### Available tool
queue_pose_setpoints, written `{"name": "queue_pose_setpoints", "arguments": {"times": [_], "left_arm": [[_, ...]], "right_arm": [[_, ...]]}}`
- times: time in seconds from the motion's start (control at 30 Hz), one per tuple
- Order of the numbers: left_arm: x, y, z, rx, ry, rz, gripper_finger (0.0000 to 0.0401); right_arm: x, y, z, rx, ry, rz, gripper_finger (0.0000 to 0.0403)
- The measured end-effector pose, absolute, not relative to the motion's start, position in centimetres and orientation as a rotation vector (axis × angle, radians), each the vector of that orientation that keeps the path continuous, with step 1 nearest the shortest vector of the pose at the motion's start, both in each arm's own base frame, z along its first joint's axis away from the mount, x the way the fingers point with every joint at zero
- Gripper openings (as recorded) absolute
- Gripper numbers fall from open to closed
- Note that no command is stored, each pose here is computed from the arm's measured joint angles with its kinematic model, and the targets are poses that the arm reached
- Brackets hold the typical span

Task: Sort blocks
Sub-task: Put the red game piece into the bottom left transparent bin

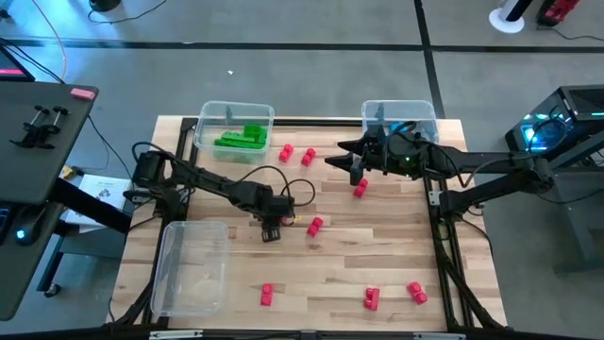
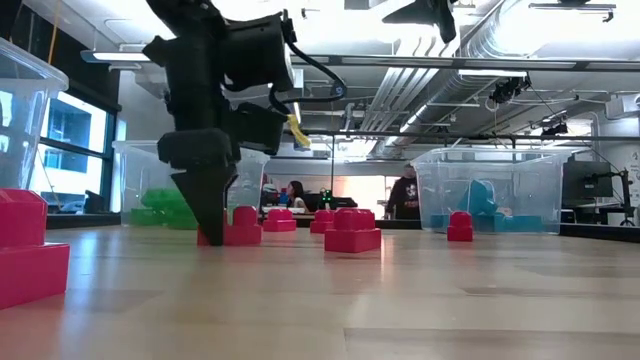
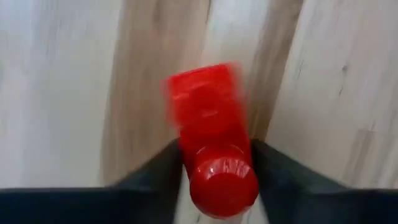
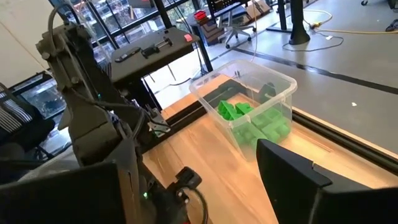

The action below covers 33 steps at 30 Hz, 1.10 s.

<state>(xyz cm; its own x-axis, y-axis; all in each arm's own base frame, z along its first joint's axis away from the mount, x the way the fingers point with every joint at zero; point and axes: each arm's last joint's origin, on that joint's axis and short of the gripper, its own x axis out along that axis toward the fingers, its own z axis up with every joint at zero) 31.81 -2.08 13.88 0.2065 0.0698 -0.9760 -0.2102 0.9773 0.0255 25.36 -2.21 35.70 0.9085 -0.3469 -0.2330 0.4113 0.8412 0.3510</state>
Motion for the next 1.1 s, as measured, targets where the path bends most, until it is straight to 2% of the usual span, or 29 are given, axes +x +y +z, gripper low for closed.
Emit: {"name": "queue_pose_setpoints", "arguments": {"times": [0.03,0.07,0.2,0.43,0.53,0.67,0.77,0.87,1.1], "left_arm": [[31.7,-1.9,14.0,-0.126,1.350,0.207,0.0099],[31.7,-1.7,14.3,-0.137,1.343,0.216,0.0076],[31.3,-0.2,17.6,-0.160,1.281,0.266,0.0077],[26.5,2.1,28.7,-0.171,1.019,0.313,0.0077],[22.5,1.4,32.3,-0.321,0.983,0.349,0.0077],[17.1,-1.4,35.2,-0.654,1.011,0.326,0.0077],[14.2,-4.3,36.0,-0.825,1.094,0.256,0.0077],[12.4,-7.0,35.8,-0.877,1.206,0.225,0.0077],[10.6,-11.9,30.7,-0.655,1.449,0.211,0.0077]], "right_arm": [[25.4,-2.2,35.7,0.406,0.163,-0.402,0.0204],[25.4,-2.2,35.7,0.406,0.163,-0.402,0.0204],[25.4,-2.2,35.7,0.401,0.165,-0.402,0.0204],[25.3,-2.2,35.6,0.348,0.183,-0.398,0.0204],[25.3,-2.2,35.6,0.345,0.188,-0.392,0.0204],[25.4,-2.1,35.3,0.327,0.223,-0.353,0.0204],[25.7,-2.0,34.9,0.303,0.264,-0.309,0.0204],[26.0,-1.8,34.3,0.323,0.309,-0.261,0.0204],[26.1,0.0,33.9,0.528,0.356,-0.156,0.0204]]}}
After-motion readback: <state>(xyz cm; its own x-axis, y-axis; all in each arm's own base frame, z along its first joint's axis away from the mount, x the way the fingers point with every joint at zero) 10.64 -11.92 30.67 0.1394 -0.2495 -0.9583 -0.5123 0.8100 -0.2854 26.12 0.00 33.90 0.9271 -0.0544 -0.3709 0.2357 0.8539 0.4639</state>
